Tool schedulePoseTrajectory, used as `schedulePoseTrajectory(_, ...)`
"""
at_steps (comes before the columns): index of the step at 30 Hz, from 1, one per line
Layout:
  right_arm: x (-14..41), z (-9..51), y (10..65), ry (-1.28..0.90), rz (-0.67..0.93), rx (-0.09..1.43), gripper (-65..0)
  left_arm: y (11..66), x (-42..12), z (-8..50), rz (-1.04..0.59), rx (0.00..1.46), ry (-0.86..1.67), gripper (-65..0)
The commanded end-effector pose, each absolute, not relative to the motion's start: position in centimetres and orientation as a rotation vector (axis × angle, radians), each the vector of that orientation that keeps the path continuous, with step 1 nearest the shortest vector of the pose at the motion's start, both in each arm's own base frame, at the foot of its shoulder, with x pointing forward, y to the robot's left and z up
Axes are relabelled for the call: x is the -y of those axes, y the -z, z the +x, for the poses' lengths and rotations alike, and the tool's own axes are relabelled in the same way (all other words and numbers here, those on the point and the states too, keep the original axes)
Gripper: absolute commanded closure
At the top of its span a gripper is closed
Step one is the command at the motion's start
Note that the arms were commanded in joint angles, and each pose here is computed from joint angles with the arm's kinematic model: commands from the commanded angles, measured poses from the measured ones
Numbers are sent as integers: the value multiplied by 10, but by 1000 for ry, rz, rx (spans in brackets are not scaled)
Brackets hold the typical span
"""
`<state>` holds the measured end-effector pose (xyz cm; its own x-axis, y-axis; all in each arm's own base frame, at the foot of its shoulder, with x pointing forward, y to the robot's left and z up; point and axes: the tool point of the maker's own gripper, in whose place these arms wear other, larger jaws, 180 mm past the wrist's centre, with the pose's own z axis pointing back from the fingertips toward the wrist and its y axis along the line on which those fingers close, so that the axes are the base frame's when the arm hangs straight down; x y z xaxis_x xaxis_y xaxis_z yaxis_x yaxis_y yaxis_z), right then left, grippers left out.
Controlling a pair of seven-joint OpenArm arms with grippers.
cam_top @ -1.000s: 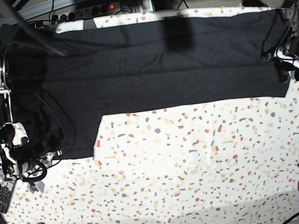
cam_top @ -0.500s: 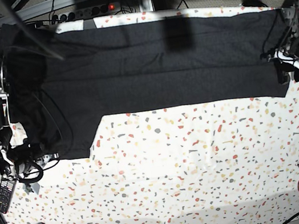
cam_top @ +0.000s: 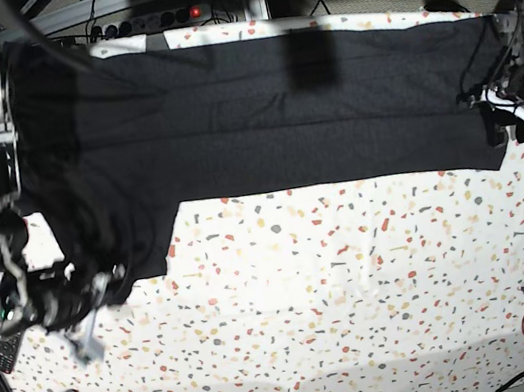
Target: Fold the T-shirt properly
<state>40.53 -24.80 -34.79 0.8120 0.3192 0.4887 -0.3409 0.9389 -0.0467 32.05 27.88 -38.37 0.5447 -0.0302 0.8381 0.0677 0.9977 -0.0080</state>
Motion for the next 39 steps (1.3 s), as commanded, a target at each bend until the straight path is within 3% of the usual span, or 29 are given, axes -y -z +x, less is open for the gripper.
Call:
schedulePoseTrajectory(1, 242, 413, 325, -379, 51, 583, 0, 365, -284, 331, -29, 1052, 65, -262)
schedulePoseTrajectory(14, 151, 306, 337, -584, 244, 609, 0, 368, -285, 329, -29, 1041, 65, -262)
schedulePoseTrajectory(24, 84, 239, 338, -616, 403, 617, 0, 368, -285, 329, -29, 1041, 65, -262)
schedulePoseTrajectory(37, 72, 190, 354, -612, 458, 534, 0, 367, -285, 329, -29, 1041, 66, -262)
schedulePoseTrajectory(39, 72, 191, 354, -611, 458, 535, -76, 367, -285, 329, -29, 1041, 66, -262)
